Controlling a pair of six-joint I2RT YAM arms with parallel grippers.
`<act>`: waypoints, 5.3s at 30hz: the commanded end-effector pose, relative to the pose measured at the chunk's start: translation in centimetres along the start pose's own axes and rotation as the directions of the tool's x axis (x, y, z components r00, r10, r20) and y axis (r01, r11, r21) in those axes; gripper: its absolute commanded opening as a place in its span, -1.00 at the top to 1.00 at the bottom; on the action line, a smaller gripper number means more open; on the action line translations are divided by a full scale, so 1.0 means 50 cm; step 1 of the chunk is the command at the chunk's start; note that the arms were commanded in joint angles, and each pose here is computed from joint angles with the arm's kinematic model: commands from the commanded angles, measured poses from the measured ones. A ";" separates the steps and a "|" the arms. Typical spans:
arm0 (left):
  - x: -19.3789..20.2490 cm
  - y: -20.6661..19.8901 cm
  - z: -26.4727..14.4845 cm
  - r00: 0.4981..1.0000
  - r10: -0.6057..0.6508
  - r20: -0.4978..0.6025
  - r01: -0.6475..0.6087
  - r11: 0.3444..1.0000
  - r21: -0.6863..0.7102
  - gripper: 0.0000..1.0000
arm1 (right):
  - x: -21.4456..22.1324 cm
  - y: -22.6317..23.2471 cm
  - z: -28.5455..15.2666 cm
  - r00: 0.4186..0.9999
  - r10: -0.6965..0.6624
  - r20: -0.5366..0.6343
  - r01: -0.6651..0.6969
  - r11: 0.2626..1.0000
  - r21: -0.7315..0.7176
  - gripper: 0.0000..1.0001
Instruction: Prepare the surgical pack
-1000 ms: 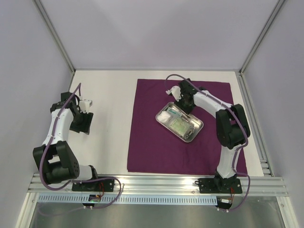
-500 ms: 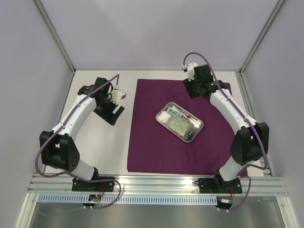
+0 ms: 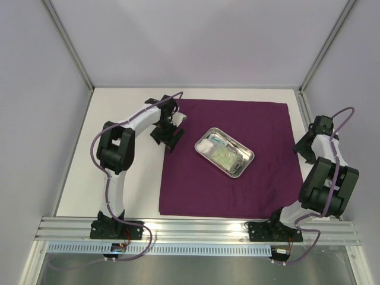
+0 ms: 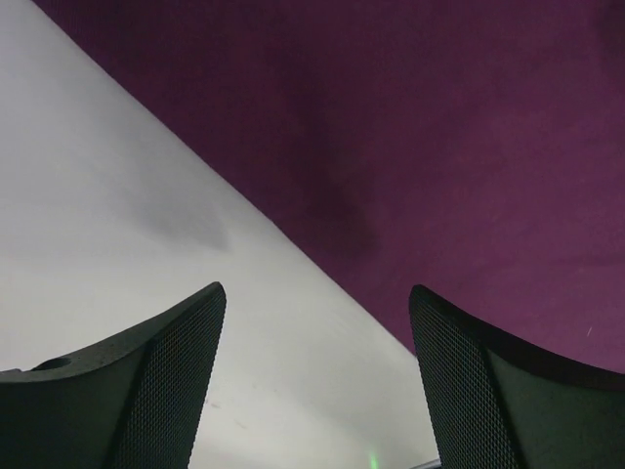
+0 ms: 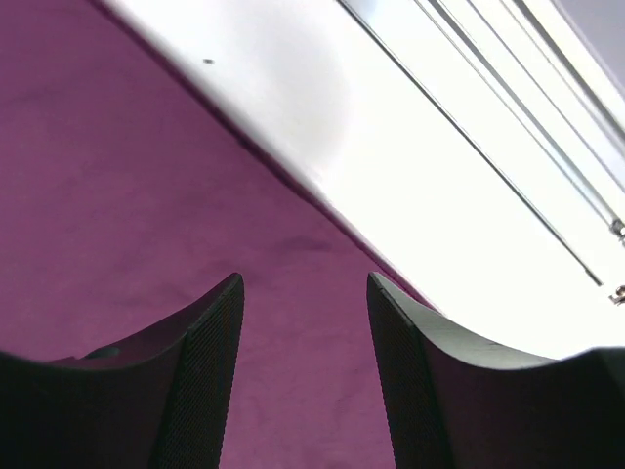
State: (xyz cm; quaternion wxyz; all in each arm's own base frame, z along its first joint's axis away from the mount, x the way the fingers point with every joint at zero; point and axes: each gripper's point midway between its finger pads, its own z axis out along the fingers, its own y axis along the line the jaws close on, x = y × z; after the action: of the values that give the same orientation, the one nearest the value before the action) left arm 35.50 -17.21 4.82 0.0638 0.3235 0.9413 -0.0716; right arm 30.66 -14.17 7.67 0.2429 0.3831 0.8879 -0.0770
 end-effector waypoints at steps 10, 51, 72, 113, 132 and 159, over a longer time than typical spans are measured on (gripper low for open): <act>-0.050 -0.025 0.078 0.988 -0.153 -0.032 0.156 0.983 0.101 -0.44 | 0.043 0.009 0.112 0.988 0.090 -0.123 -0.095 0.995 -0.035 -0.07; 0.239 0.090 -0.062 0.853 -0.514 -0.089 0.518 0.812 0.269 1.00 | 0.188 0.664 0.042 0.876 -0.453 -0.163 0.316 0.797 -0.515 0.99; 0.345 0.013 -0.097 0.916 -0.375 -0.140 0.400 0.862 0.311 0.50 | 0.021 0.424 0.060 0.919 -0.389 -0.071 0.365 0.904 -0.224 0.44; 0.330 0.077 -0.164 0.915 -0.385 0.122 0.373 0.921 0.112 0.02 | 0.484 0.568 -0.189 0.869 -0.483 -0.106 0.331 0.728 -0.600 0.60; 0.329 0.083 -0.156 0.917 -0.380 0.123 0.369 0.924 0.103 0.02 | 0.425 0.554 -0.196 0.885 -0.464 -0.023 0.386 0.761 -0.521 0.09; 0.334 0.073 -0.159 0.915 -0.378 0.142 0.364 0.925 0.111 0.01 | 0.563 0.548 -0.220 0.873 -0.459 -0.164 0.271 0.737 -0.619 0.82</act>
State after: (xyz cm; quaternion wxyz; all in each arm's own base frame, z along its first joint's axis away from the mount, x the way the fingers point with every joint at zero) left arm 24.08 -2.69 8.74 0.0891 0.1365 0.9765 -0.1411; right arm 29.45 24.39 3.22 0.1791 0.1031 0.9641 0.1667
